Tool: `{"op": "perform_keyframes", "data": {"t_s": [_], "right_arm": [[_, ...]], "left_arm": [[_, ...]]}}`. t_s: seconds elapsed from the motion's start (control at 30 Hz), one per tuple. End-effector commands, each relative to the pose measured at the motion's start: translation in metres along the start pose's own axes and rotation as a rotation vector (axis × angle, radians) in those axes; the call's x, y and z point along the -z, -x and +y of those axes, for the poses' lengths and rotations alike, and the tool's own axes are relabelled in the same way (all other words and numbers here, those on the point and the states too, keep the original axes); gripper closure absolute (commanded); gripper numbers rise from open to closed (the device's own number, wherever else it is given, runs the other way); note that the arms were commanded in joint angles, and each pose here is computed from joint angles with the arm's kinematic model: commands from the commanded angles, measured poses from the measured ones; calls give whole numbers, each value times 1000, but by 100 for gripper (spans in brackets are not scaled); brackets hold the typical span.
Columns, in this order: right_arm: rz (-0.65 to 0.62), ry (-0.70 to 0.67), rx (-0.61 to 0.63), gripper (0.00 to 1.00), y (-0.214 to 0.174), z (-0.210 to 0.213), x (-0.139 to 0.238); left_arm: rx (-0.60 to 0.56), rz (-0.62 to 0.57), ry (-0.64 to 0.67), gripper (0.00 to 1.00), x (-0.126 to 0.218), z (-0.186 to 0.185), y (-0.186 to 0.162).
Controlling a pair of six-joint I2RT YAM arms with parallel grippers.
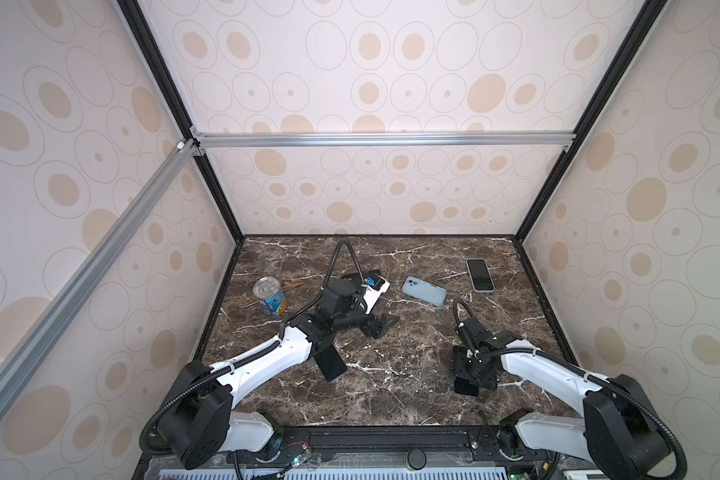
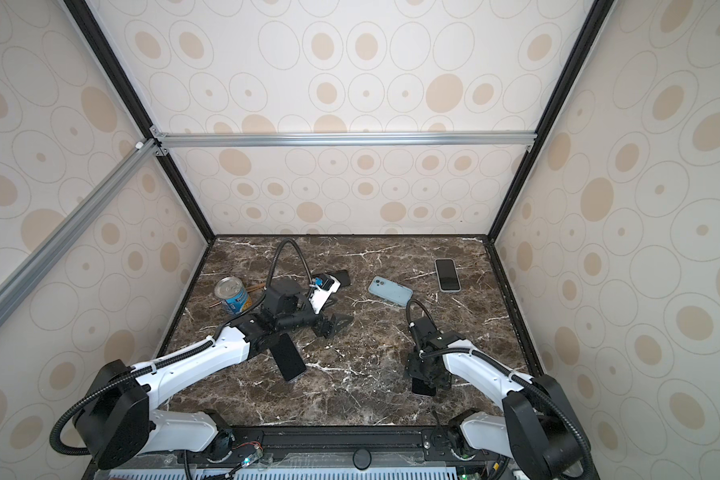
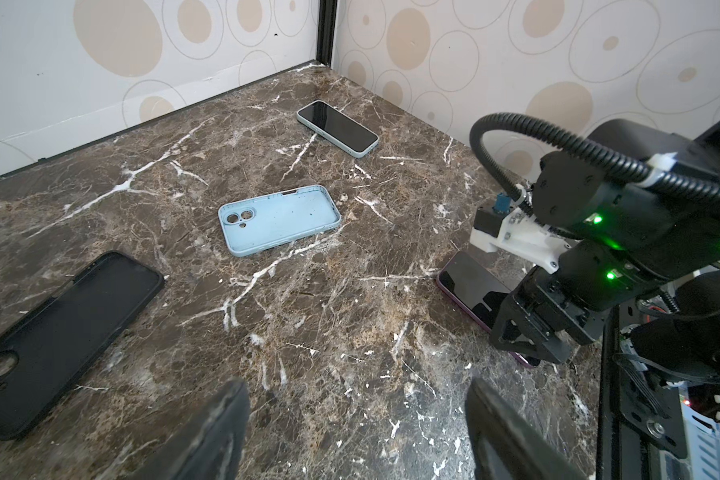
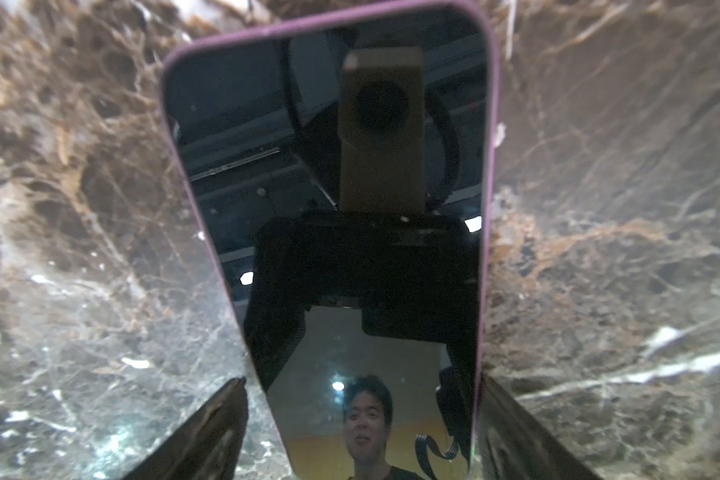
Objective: Put the phone into the phone case
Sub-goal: 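Lift the pink-framed phone with the right gripper and tilt it upright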
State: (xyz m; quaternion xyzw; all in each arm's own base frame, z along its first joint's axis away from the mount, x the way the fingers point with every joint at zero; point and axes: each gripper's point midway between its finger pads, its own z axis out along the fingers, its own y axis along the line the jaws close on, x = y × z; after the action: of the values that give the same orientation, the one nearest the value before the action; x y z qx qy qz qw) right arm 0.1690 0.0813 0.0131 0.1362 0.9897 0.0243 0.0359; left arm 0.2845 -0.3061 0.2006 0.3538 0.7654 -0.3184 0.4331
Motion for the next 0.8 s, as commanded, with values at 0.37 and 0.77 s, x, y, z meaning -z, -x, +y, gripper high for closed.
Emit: {"op": "perform_keyframes", "data": {"t_s": [0.37,0.77], "right_arm": [[56,-52,33,35,-6,4,-14],[38,50,144,49,1,49,-14]], "left_arm": [[-13,-11,-13,19,1,-6,7],[-12,0,-4,19,0,-4,4]]}}
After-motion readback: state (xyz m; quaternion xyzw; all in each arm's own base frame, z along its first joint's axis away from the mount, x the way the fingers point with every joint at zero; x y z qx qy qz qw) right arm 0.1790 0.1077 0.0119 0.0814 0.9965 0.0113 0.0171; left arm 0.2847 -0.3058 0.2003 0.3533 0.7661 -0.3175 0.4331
